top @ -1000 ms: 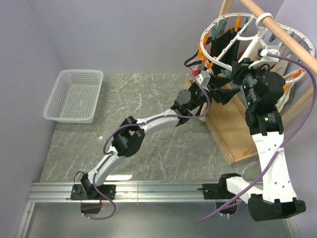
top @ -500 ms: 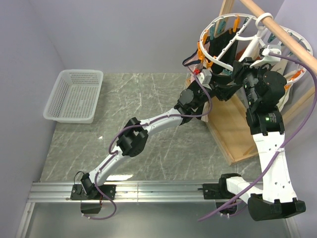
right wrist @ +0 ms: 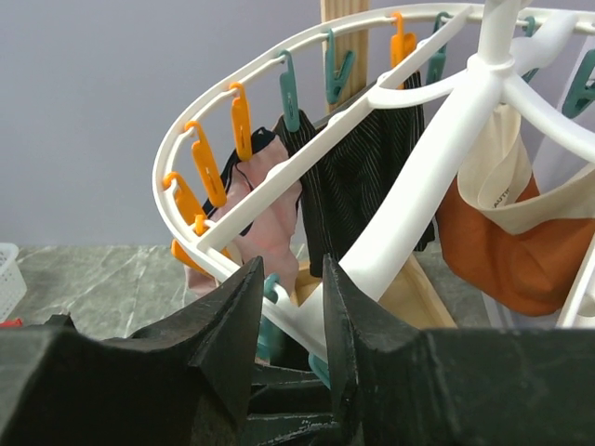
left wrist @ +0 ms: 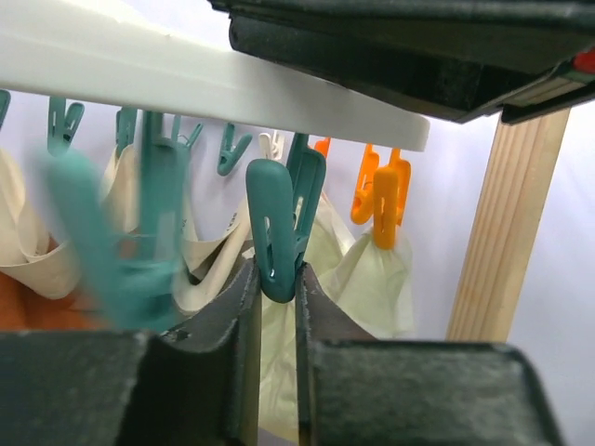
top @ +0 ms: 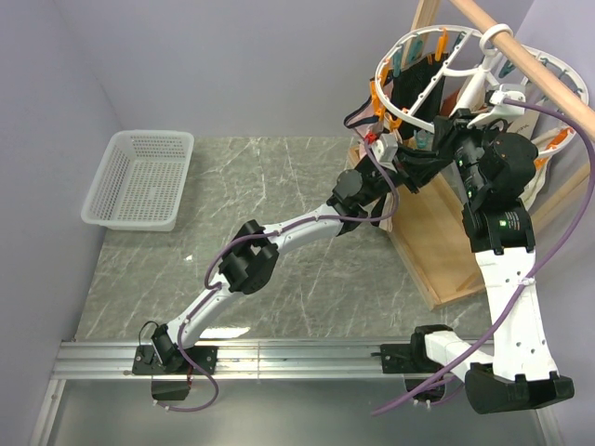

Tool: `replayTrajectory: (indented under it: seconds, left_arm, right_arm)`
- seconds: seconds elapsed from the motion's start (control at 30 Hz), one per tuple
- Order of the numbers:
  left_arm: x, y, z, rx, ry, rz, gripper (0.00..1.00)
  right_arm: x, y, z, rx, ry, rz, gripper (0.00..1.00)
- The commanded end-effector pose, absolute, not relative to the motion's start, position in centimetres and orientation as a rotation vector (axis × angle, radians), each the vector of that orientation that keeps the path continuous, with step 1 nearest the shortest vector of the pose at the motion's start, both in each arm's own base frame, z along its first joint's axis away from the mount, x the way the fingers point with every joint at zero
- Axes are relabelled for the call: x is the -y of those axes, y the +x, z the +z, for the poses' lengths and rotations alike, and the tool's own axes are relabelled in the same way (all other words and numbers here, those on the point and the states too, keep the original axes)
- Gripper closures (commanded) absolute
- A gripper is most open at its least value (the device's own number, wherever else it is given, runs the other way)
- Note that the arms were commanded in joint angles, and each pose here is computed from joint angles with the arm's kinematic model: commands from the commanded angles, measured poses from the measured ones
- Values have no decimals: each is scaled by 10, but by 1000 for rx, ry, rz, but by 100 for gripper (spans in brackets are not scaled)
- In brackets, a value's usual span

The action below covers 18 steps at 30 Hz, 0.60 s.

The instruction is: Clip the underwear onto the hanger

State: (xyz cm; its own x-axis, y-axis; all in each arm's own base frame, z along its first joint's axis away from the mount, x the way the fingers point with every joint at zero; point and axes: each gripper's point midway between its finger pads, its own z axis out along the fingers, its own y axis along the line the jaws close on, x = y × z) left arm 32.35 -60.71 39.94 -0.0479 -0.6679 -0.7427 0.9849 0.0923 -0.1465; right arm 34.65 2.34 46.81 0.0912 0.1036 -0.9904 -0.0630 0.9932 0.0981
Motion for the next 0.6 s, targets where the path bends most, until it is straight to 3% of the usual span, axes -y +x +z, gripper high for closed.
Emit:
replayTrajectory:
  seconds: [0.0,0.07,0.23,0.57]
  left_arm:
    - [583,296,456,-635,519,-1463,92]
    - [581,294,459,-632,517,-1460,100]
    - [576,296,452,-649,530,-1434,100]
    - [569,305,458,-646,536,-1371,100]
  right_arm:
    - [-23,333,491,-1427,34,141,59]
    - [-24,331,495,-1421,35,145,57]
    - [-20,308,513,-1400,49,142,50]
    - [-21,275,481,-1550,141,207,53]
